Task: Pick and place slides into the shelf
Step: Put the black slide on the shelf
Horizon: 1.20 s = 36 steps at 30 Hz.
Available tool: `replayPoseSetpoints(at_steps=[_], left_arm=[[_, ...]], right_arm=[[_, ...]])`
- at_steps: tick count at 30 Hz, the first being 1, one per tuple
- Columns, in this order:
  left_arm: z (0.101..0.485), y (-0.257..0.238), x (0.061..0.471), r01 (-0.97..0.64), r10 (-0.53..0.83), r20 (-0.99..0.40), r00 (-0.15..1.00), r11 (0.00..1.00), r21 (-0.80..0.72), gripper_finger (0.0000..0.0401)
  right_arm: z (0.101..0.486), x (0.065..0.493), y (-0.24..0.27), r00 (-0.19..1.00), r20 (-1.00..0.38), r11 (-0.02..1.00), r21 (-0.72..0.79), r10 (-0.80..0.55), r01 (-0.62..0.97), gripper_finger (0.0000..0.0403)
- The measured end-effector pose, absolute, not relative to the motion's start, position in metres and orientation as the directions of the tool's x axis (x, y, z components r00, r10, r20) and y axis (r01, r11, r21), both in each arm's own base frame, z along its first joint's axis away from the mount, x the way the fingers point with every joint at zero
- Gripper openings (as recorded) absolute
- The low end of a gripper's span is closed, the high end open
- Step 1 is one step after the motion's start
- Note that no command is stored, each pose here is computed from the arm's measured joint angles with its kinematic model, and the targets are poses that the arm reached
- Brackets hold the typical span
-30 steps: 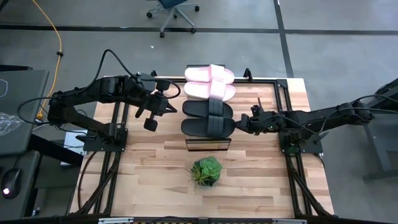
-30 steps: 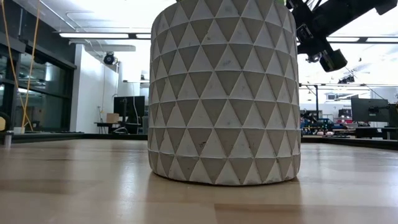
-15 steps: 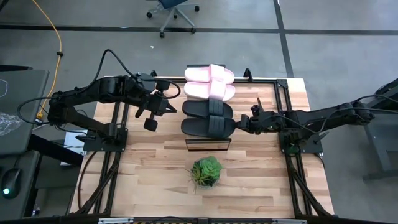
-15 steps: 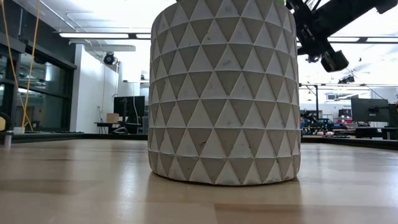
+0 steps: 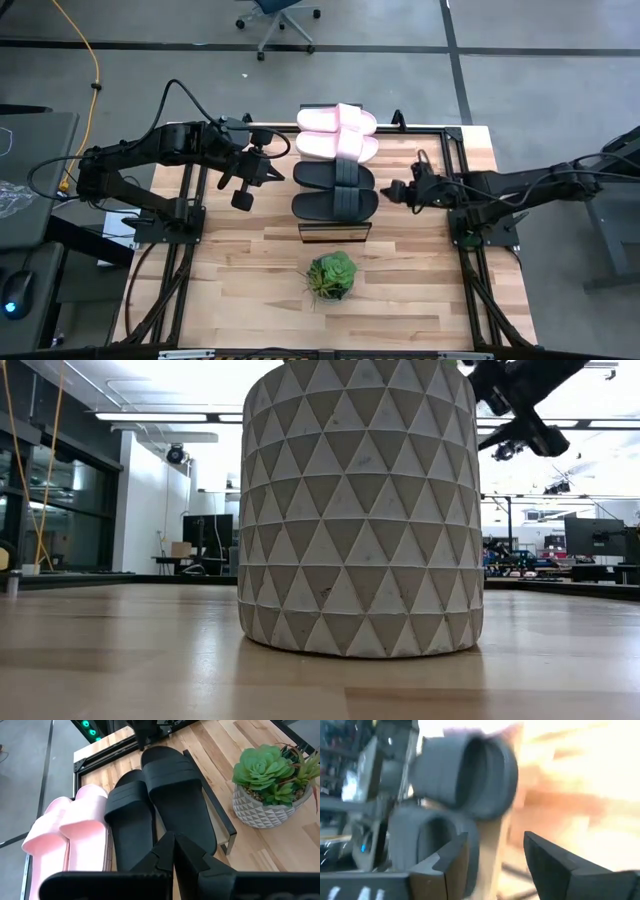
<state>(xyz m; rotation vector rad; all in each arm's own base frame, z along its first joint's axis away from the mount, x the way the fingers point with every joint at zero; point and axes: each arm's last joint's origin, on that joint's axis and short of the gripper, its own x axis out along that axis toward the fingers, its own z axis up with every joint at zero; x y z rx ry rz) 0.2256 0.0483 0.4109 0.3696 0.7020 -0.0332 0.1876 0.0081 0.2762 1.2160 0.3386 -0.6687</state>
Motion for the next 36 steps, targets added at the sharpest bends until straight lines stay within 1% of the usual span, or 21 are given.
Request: replayPoseSetpoints(at_steps=[2,5,8,11,15,19,21,23,27,30,32,36], left_arm=[[0.411,0.048,0.226,0.149,0.099,-0.637,0.765,0.934,0.324,0.0000],[0.411,0.049,0.226,0.144,0.101,-0.638,0.764,0.936,0.321,0.0000],[0.407,0.051,0.231,0.136,0.112,-0.649,0.753,0.938,0.319,0.0000],[0.399,0.054,0.246,0.138,0.094,-0.664,0.742,0.948,0.287,0.0000],[0.382,0.058,0.271,0.174,0.054,-0.694,0.718,0.951,0.254,0.0000],[0.366,0.064,0.291,0.136,0.088,-0.718,0.690,0.959,0.248,0.0000],[0.363,0.066,0.298,0.119,0.097,-0.712,0.696,0.961,0.248,0.0000],[0.361,0.067,0.305,0.099,0.103,-0.690,0.717,0.964,0.246,0.0000],[0.358,0.069,0.313,0.020,0.104,-0.674,0.731,0.985,0.174,0.0000],[0.355,0.070,0.315,-0.013,0.111,-0.684,0.721,0.989,0.147,0.0000],[0.353,0.071,0.317,-0.029,0.130,-0.685,0.717,0.987,0.157,0.0000],[0.349,0.072,0.323,-0.046,0.128,-0.684,0.718,0.990,0.137,0.0000]], right_arm=[[0.282,0.186,0.006,0.750,-0.561,0.208,0.734,-0.351,0.647,0.0180],[0.295,0.185,0.004,0.753,-0.519,0.259,0.725,-0.406,0.639,0.0181],[0.306,0.186,0.003,0.755,-0.484,0.333,0.694,-0.443,0.639,0.0180],[0.312,0.189,0.002,0.753,-0.477,0.365,0.671,-0.455,0.645,0.0167],[0.310,0.198,0.000,0.744,-0.503,0.411,0.624,-0.440,0.665,0.0126],[0.309,0.206,-0.002,0.768,-0.501,0.470,0.608,-0.398,0.640,0.0066],[0.311,0.208,-0.002,0.787,-0.484,0.509,0.600,-0.383,0.617,0.0030],[0.313,0.207,-0.003,0.794,-0.480,0.546,0.578,-0.373,0.606,0.0008],[0.312,0.207,-0.007,0.810,-0.502,0.572,0.584,-0.303,0.576,0.0014],[0.309,0.208,-0.011,0.809,-0.529,0.596,0.573,-0.254,0.562,0.0004],[0.309,0.208,-0.014,0.809,-0.529,0.616,0.555,-0.258,0.559,0.0003],[0.309,0.208,-0.020,0.813,-0.527,0.619,0.560,-0.247,0.551,0.0001]])
